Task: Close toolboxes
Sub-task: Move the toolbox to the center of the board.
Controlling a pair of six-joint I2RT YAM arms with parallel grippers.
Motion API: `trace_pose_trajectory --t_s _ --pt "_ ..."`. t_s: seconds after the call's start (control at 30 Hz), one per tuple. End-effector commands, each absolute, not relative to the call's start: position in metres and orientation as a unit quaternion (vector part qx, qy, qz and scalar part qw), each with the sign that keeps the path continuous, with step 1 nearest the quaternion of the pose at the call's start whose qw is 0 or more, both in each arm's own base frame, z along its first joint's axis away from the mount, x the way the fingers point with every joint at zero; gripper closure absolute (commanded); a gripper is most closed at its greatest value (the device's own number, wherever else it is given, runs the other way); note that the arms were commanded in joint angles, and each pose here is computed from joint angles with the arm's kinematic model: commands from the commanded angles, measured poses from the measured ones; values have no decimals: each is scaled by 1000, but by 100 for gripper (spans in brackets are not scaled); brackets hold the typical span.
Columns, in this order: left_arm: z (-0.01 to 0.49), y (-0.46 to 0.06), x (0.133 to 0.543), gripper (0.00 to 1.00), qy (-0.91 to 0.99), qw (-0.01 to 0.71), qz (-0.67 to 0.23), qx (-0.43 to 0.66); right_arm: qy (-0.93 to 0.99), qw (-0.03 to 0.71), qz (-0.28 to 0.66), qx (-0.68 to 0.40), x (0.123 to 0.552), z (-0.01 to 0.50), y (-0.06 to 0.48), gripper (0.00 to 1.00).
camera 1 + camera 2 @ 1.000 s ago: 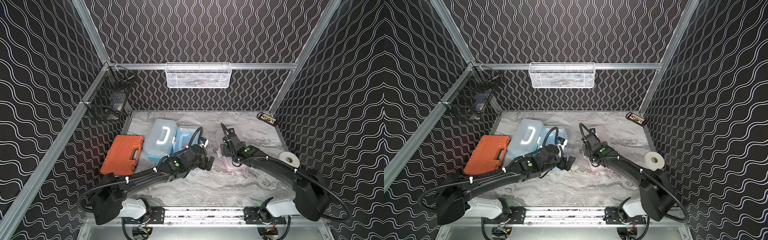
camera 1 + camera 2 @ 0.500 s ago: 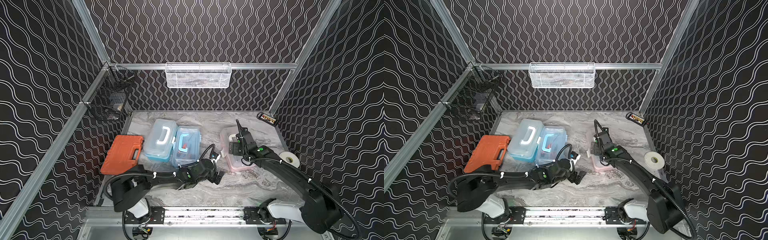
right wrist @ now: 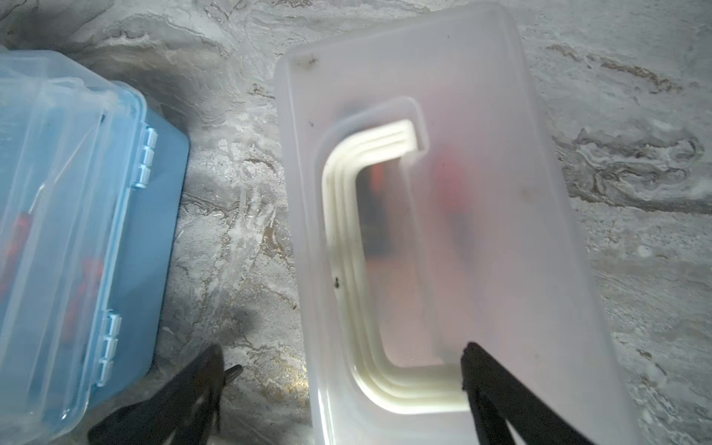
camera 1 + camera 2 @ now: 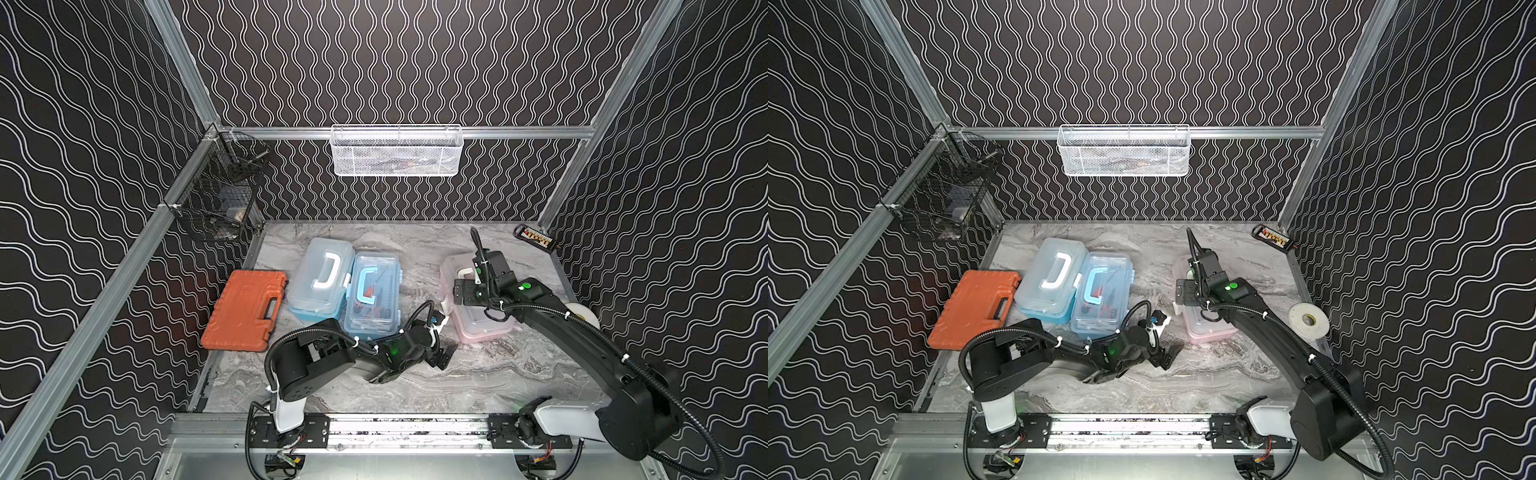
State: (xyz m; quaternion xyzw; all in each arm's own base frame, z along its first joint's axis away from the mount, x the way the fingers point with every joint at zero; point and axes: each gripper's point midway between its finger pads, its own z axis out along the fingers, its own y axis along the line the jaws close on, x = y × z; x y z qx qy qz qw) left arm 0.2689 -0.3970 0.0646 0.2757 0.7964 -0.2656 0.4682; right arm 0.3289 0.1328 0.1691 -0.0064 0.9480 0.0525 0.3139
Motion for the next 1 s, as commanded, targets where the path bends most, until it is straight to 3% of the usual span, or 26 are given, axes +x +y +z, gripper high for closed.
trace_pose_trajectory --t_s 0.0,0.2,0.37,0.6,0.97 --pt "76 -398 279 1 778 501 -268 269 955 292 53 -19 330 162 138 5" --pt "62 -388 289 2 790 494 -265 251 960 277 38 -30 346 151 144 12" --pt "51 -382 288 2 797 487 -257 249 964 263 23 -40 348 140 143 25" --pt "43 -376 290 2 799 487 -257 243 971 235 10 -43 325 120 131 37" --pt "50 -382 290 2 767 511 -274 274 976 209 42 -41 292 99 130 48"
